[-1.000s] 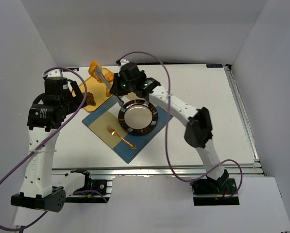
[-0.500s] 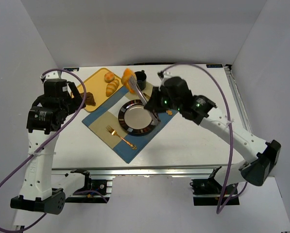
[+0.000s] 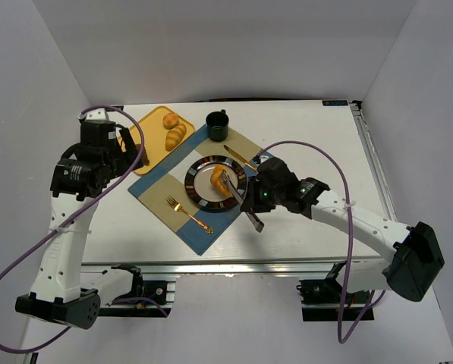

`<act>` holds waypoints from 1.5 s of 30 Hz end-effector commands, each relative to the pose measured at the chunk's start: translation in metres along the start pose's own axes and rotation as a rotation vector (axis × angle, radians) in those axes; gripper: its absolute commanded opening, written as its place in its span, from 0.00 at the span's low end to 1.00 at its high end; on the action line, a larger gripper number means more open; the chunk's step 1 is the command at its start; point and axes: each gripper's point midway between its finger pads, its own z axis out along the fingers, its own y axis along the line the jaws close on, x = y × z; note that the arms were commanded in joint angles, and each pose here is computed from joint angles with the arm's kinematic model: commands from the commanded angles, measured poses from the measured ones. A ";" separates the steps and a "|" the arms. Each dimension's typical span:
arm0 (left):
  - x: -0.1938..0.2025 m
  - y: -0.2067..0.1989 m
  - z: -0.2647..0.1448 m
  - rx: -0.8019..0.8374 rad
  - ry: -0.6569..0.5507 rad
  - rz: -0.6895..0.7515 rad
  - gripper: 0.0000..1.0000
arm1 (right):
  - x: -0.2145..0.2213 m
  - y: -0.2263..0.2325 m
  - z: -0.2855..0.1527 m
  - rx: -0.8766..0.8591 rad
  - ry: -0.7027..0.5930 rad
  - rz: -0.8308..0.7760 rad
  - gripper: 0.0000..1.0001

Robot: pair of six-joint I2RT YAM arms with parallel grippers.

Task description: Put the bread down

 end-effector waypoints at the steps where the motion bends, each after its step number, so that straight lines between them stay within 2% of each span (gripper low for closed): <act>1: -0.004 -0.004 -0.002 0.015 -0.019 0.015 0.98 | -0.022 0.005 -0.004 -0.031 -0.111 0.016 0.00; 8: -0.002 -0.004 0.001 0.012 -0.011 0.016 0.98 | -0.013 -0.017 0.000 0.060 -0.098 0.031 0.01; 13: -0.001 -0.006 0.003 0.014 -0.006 0.015 0.98 | -0.017 -0.020 -0.005 0.083 -0.113 0.023 0.18; 22: -0.001 -0.007 0.005 0.014 -0.001 0.013 0.98 | -0.037 -0.017 -0.021 0.120 -0.160 -0.005 0.41; 30: -0.001 -0.006 0.004 0.013 -0.005 0.015 0.98 | -0.054 -0.013 -0.040 0.146 -0.206 -0.031 0.45; 34: -0.002 -0.006 0.004 0.011 -0.006 0.015 0.98 | -0.069 -0.003 -0.051 0.146 -0.219 -0.060 0.48; 39: -0.009 -0.004 0.001 -0.003 -0.022 0.011 0.98 | -0.098 0.031 -0.065 0.078 -0.263 -0.113 0.52; 44: -0.044 0.009 -0.022 -0.064 -0.118 -0.016 0.98 | -0.139 0.093 -0.037 -0.071 -0.302 -0.175 0.52; 45: -0.044 0.008 -0.022 -0.070 -0.105 -0.010 0.98 | -0.145 0.099 -0.013 -0.077 -0.286 -0.176 0.52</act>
